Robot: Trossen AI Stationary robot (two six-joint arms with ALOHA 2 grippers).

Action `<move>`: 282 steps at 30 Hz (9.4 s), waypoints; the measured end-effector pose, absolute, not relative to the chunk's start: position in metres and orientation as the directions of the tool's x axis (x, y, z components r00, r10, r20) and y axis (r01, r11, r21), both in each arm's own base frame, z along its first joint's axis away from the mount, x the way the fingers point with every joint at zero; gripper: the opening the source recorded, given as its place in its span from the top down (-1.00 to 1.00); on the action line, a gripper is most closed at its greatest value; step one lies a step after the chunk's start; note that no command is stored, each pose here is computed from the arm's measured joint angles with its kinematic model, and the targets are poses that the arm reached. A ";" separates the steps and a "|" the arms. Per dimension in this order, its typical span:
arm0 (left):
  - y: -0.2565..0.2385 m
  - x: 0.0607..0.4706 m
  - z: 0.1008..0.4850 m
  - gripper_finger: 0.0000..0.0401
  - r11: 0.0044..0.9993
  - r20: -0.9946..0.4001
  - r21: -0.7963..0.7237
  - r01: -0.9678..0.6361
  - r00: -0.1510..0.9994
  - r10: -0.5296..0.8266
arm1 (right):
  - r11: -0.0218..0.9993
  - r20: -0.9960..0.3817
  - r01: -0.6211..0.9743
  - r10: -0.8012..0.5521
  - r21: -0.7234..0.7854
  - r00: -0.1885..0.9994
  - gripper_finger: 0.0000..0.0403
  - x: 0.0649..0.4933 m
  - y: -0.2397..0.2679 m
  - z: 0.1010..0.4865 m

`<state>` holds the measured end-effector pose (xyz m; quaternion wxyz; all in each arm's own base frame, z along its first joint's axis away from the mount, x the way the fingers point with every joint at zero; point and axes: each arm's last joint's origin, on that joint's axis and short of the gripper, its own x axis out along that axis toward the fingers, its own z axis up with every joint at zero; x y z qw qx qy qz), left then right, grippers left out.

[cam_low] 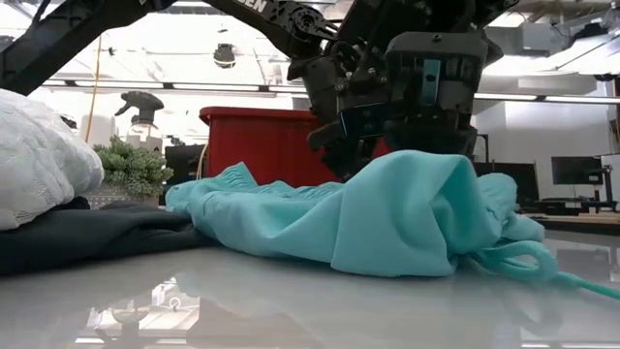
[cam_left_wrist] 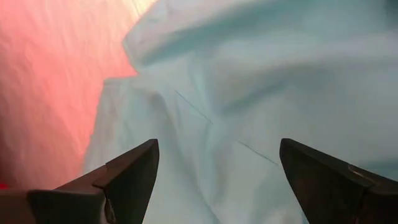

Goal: Fold Laundry from Bin
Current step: Fold the blue shorts

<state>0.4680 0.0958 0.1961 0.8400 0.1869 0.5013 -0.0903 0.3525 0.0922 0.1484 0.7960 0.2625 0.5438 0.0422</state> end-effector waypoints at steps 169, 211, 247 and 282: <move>0.133 0.237 0.355 1.00 0.981 -0.878 0.144 -0.130 0.441 0.187 | 0.833 -0.802 0.459 -0.031 0.309 0.596 0.84 0.295 0.089 0.298; 0.107 0.174 0.523 1.00 0.723 -0.341 0.497 -0.481 0.657 0.672 | 0.708 -0.545 0.602 -0.689 -0.369 0.477 0.84 0.164 -0.044 0.522; -0.023 0.190 0.355 1.00 0.969 -0.705 0.154 -0.195 0.666 0.246 | 0.879 -0.875 0.394 -0.393 -0.267 0.284 0.84 0.257 0.121 0.338; 0.078 0.225 0.286 1.00 0.872 -0.678 0.226 -0.435 0.573 0.461 | 0.860 -0.942 0.426 -0.333 -0.281 0.051 0.84 0.300 -0.023 0.306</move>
